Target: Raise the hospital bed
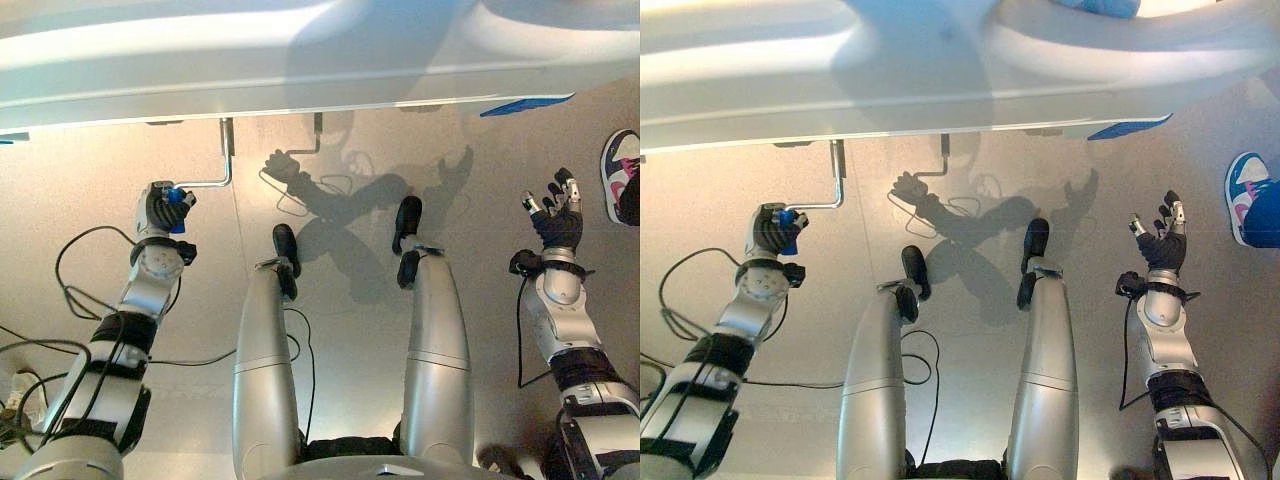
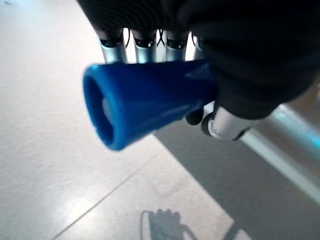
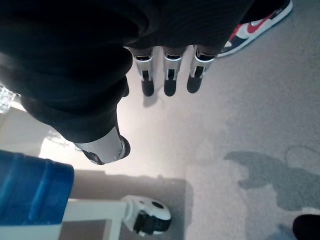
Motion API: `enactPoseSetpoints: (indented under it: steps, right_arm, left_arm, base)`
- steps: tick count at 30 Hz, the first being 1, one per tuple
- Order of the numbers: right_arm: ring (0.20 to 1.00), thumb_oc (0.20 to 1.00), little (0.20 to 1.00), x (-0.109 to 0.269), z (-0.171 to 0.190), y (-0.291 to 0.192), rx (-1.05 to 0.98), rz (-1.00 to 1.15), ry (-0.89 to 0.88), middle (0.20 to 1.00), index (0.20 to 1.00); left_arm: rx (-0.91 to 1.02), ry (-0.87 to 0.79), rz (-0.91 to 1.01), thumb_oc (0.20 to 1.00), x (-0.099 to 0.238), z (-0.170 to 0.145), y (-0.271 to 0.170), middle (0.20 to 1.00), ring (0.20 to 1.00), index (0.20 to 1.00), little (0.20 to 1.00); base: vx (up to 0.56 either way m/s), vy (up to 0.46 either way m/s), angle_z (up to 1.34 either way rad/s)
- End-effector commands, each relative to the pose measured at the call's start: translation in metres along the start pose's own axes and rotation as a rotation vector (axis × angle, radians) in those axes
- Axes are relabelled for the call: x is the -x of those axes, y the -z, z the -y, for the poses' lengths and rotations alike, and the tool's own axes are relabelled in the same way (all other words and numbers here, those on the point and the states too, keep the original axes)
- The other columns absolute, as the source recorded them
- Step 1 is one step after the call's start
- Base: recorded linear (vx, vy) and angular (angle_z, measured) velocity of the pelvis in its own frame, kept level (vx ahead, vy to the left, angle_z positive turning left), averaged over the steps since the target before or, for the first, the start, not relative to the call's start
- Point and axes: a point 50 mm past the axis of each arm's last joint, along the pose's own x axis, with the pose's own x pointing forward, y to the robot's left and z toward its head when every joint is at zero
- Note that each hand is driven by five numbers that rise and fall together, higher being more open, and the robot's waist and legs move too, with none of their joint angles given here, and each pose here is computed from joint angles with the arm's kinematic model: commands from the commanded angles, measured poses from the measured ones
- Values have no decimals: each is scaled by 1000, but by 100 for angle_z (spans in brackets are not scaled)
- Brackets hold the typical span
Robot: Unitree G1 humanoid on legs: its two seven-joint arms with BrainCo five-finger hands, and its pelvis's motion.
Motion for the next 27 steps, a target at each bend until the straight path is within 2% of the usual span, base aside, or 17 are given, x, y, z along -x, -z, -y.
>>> enactPoseSetpoints:
  steps: [1,8,18,27]
  right_arm:
    - [1000,1000,1000,7,5,-3,-32,41,20,1000,1000]
    - [1000,1000,1000,18,-13,5,-61,11,-22,1000,1000]
    - [1000,1000,1000,15,-25,-5,-120,44,-40,1000,1000]
    - [1000,1000,1000,13,-36,-9,-163,44,-33,1000,1000]
  left_arm:
    - [-17,-58,-124,200,2,-10,27,200,200,200,200]
    - [-6,90,-93,200,8,46,-1,200,200,200,200]
    - [-67,244,37,200,24,104,-52,200,200,200,200]
    - [216,423,135,200,62,157,-116,200,200,200,200]
  base:
    - [15,-48,2]
    - [9,-50,1]
    - [0,-3,0]
    - [0,-12,0]
